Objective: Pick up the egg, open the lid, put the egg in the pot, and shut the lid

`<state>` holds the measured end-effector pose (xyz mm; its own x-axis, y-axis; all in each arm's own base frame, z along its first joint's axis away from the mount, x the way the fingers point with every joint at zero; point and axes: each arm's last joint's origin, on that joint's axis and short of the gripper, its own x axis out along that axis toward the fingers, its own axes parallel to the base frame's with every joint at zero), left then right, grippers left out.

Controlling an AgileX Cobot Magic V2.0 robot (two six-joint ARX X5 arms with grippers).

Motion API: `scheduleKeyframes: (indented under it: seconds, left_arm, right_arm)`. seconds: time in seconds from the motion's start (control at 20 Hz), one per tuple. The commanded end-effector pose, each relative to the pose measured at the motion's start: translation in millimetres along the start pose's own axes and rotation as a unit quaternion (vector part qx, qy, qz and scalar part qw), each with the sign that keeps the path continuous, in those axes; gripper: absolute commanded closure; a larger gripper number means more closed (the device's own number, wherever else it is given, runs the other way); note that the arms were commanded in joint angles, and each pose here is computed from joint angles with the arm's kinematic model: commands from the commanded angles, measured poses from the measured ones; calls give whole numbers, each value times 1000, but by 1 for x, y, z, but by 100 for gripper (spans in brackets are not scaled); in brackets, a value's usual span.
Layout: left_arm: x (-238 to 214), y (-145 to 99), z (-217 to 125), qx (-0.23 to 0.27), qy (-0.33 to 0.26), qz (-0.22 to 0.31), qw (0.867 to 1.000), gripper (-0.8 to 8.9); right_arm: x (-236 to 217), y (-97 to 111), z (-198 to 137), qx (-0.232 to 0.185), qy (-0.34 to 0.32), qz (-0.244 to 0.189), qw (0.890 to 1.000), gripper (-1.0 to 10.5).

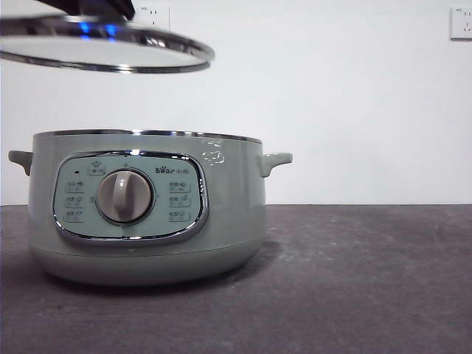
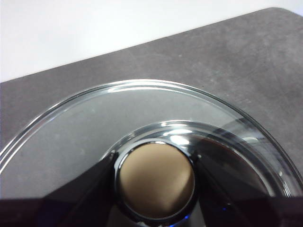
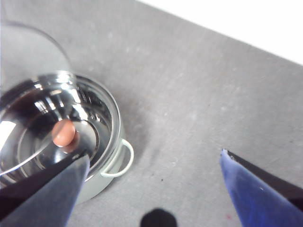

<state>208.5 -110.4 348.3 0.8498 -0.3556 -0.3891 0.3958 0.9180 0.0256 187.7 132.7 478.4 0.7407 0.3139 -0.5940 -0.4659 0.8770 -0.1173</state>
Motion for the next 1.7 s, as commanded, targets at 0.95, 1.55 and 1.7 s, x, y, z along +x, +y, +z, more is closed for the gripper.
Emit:
scheduleKeyframes:
  seconds: [0.95, 1.55, 1.7]
  left_arm:
    - [76, -20, -21, -13, 57, -41, 997, 822]
    - [86, -27, -34, -32, 106, -75, 991, 822]
    - [85, -25, -37, -27, 125, -60, 990, 822]
  right_arm:
    - [-32, -7, -16, 20, 9, -4, 1000, 479]
    - [-32, -7, -16, 20, 9, -4, 1000, 479]
    - [-32, -7, -16, 20, 9, -4, 1000, 479]
